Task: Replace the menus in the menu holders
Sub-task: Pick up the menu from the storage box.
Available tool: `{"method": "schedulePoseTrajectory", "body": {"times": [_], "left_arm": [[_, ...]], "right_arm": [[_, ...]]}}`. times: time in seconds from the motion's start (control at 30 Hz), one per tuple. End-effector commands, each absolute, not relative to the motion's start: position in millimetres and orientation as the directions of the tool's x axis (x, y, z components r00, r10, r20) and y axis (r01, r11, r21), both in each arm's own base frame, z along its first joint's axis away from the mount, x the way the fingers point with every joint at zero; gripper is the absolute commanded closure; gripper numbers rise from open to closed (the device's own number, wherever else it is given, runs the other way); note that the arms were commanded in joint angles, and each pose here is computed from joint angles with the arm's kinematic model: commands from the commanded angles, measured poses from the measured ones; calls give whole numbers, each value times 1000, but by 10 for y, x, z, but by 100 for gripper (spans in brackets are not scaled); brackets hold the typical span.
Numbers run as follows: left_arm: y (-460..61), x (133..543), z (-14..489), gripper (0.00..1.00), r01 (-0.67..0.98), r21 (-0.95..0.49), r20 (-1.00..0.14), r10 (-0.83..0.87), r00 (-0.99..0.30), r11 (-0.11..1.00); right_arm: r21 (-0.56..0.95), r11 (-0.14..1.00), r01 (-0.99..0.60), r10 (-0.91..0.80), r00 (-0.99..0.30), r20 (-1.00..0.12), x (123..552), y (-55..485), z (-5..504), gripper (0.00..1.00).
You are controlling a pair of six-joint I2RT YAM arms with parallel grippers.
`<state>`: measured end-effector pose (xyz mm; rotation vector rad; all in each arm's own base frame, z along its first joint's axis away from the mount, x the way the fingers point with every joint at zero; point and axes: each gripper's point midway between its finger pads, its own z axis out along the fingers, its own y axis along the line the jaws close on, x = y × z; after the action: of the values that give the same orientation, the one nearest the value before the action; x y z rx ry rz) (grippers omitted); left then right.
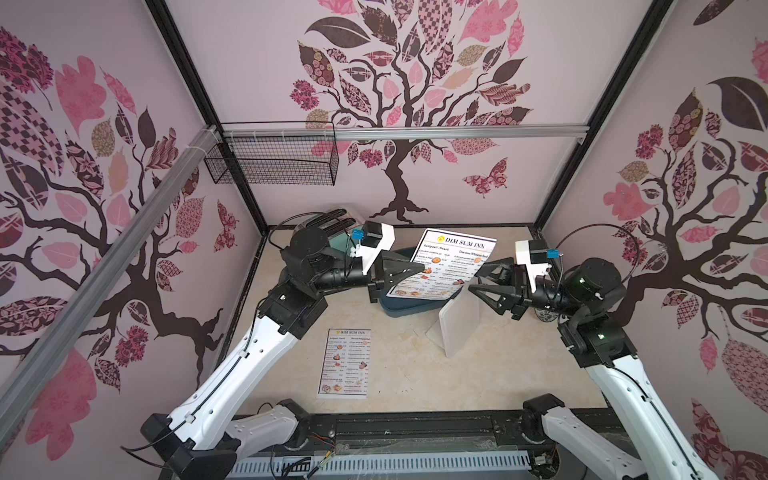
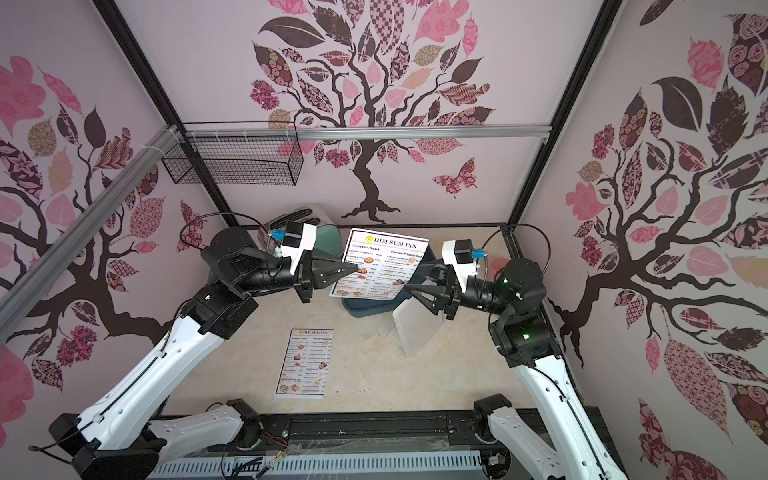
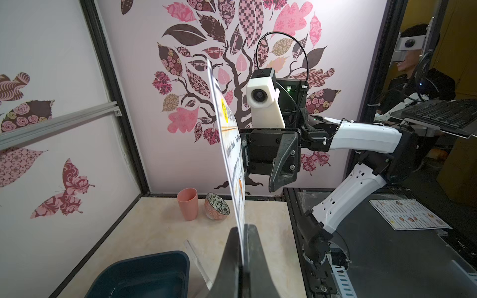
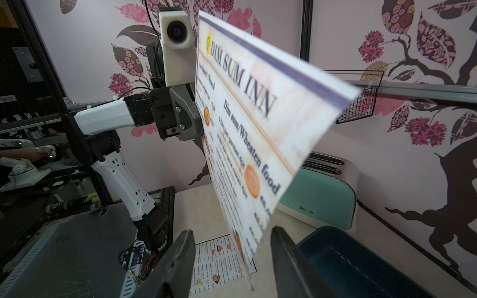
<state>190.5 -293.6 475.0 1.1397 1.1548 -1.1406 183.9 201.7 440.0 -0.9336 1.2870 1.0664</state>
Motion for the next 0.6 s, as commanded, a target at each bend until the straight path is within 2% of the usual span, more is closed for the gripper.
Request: {"method": "schedulePoseTrajectory", "body": {"times": [0.0,0.37,0.57], "left_arm": [[-2948,1877,4792,100,998,49,-996,-75,52,48],[-2995,1902,4744,100,999,18,-997,-78,22,44],[-3004,1934,4721,100,998,6,-997,-73,10,58]], "right_arm": [[-17,215,-976,113,42,-993,1693,2026,4626,53],[-36,189,-981,123,60,-991,1674,2044,4688,81],[-33,183,-983,128,57,-990,1690,2052,4686,92]]}}
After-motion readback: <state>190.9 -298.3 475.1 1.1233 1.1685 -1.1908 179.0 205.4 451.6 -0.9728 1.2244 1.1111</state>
